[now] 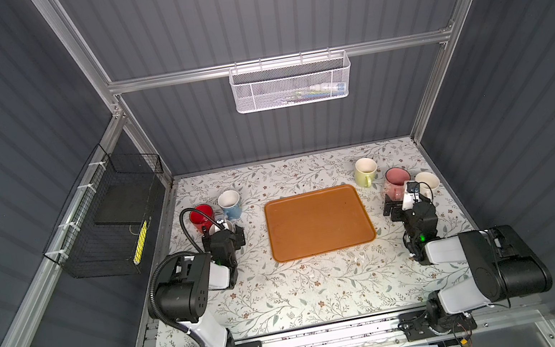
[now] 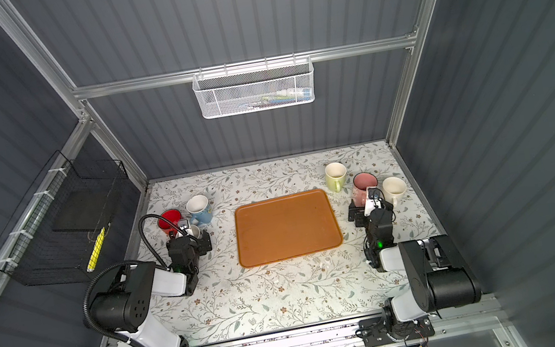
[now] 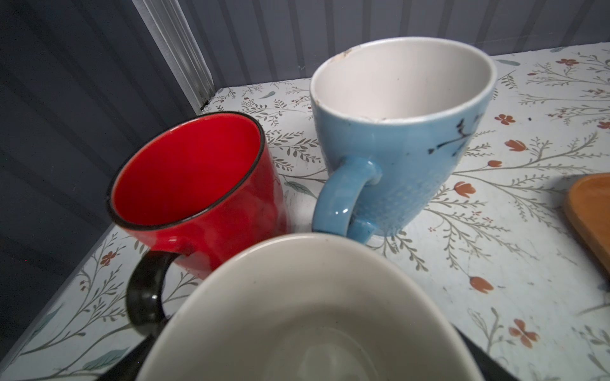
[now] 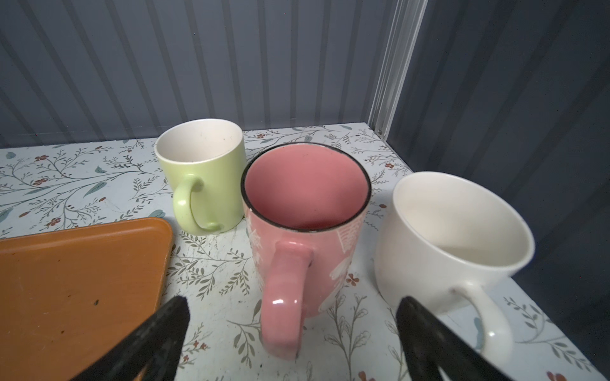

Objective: Turn the mug right side up
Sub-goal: Reset both arms

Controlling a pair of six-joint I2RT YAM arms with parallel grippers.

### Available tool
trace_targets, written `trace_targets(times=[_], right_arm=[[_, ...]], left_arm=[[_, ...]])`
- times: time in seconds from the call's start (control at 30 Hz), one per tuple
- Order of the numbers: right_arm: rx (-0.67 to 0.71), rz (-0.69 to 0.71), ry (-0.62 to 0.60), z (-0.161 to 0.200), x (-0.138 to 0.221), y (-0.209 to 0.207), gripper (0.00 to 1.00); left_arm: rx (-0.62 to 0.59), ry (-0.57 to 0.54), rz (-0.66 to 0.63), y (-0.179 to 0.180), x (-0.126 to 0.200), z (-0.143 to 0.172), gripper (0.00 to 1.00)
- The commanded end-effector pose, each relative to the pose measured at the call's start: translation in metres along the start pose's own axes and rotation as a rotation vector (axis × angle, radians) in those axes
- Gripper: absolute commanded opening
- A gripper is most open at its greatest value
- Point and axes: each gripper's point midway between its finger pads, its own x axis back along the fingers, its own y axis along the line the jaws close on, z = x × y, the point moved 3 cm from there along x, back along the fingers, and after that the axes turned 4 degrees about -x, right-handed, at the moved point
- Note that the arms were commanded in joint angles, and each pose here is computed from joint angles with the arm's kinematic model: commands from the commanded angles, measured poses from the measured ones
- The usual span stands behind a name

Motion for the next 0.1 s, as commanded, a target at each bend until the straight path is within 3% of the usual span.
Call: trace_targets(times=[0.0,0.07], right_arm=[[-0.032,-0.031,0.025,-0.0027,-0.0081,0.0009,0.99],[-0.037,-0.037,0.027,-0.0032,-0.0076,-0.0009,0.99]], left_arm=[[0.019,-0.002,-0.014,0.0034,-0.0046,-0.0034,1.0],[0.019,-0.003,-0.014,0.0035,-0.0045,-0.0037,1.0]])
